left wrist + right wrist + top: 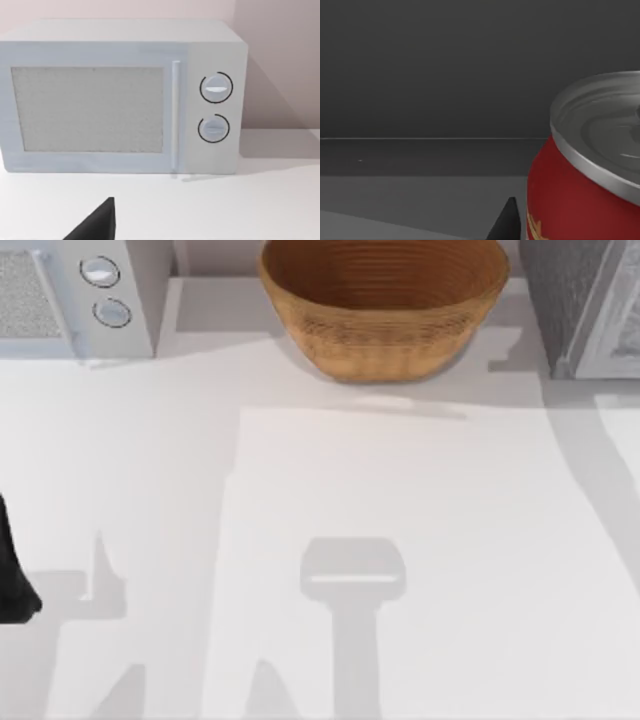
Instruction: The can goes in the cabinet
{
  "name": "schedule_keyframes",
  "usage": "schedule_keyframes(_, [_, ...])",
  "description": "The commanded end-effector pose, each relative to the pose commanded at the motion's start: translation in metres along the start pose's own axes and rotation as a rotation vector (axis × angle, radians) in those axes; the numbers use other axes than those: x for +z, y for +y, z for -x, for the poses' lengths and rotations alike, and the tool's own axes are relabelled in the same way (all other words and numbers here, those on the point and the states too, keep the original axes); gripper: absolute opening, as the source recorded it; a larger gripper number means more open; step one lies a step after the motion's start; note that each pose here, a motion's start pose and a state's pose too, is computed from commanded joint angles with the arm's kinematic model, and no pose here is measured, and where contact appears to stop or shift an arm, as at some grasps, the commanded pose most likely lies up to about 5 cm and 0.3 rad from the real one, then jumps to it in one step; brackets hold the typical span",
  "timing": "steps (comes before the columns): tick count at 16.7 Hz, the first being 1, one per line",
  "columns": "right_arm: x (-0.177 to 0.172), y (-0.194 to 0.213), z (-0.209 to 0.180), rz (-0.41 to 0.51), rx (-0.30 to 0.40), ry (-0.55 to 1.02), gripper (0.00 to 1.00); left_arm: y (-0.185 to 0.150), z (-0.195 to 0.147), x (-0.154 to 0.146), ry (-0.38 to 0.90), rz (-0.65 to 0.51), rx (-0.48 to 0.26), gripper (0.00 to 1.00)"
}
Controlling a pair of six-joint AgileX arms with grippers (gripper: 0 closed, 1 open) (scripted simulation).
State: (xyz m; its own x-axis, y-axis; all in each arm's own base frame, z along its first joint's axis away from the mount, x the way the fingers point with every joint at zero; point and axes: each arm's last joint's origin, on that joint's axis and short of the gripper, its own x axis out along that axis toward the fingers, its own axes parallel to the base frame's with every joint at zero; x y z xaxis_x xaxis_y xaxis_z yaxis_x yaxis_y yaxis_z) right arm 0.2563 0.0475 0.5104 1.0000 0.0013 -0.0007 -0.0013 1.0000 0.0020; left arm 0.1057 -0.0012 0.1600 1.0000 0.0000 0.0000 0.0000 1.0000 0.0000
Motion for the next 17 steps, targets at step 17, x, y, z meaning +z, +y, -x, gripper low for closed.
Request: schedule_keyframes(17, [0.024,0.004,-0.063,0.002,-0.001,0.011,0.0,0.0,0.0,0.0,0.0,0.0,0.0,1.0])
